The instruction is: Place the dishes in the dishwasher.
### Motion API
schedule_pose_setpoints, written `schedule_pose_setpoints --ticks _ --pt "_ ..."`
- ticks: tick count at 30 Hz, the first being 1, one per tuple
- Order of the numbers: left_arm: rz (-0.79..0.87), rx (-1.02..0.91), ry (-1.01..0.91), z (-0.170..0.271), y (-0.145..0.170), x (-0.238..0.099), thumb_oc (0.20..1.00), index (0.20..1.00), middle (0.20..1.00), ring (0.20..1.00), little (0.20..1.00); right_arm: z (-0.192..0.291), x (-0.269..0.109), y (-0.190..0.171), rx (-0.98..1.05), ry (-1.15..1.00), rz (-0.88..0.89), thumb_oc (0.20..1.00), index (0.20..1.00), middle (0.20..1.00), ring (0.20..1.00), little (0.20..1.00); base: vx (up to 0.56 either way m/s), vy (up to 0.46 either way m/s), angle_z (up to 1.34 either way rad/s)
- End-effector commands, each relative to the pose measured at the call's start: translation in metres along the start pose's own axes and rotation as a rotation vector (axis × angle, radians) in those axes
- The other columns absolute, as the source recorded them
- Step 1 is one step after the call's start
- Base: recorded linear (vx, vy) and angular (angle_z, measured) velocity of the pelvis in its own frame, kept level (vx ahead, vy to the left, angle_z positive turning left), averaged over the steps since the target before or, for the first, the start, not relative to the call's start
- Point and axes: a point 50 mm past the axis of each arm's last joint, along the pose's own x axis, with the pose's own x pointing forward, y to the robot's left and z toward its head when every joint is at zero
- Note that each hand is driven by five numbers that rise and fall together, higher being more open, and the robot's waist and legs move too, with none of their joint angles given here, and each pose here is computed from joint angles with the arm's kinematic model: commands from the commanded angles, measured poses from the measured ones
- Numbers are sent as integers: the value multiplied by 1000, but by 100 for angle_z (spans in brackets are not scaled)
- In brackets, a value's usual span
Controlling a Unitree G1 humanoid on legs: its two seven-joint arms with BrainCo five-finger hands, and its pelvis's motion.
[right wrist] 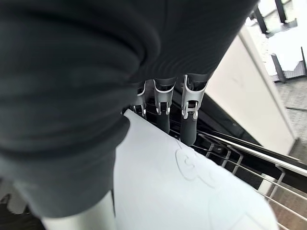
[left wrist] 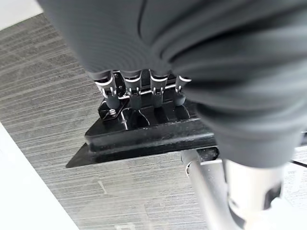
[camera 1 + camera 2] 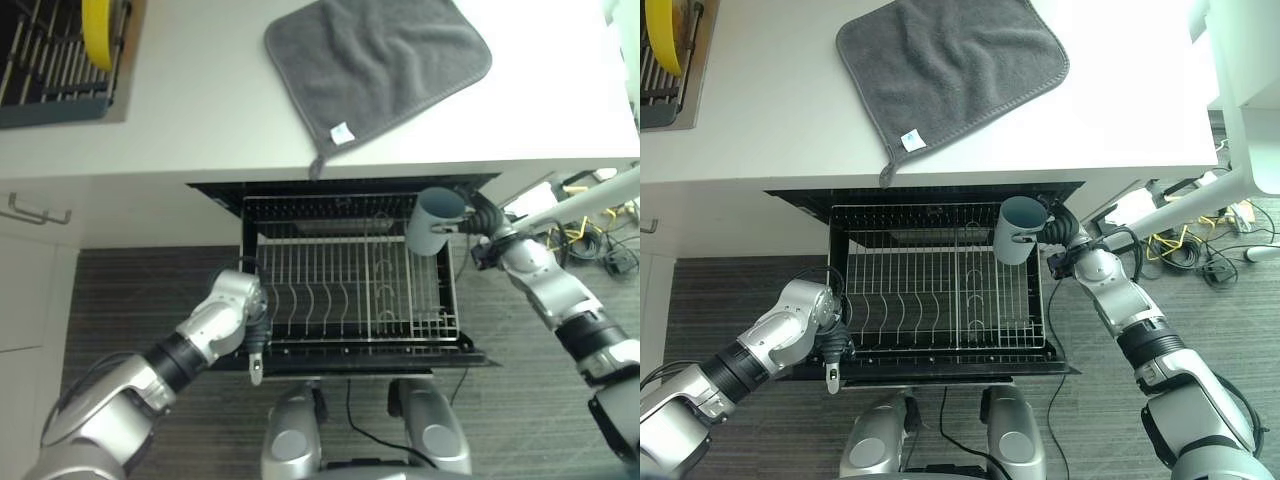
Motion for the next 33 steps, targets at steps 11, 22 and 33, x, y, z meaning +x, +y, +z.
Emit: schedule_pose_setpoints --ticks 11,22,33 --pt "-446 107 104 -1 -78 74 1000 1000 1000 1000 1000 0 26 -15 -13 98 7 200 200 200 200 200 -4 3 5" --pt "-382 137 80 4 -52 63 1000 1000 1000 1000 1000 -23 30 -14 -74 241 -8 200 200 200 200 200 -6 3 2" --pt "-333 127 103 -3 -45 71 1000 1000 1000 1000 1000 -28 31 -7 1 280 -12 1000 1000 1000 1000 1000 0 0 0"
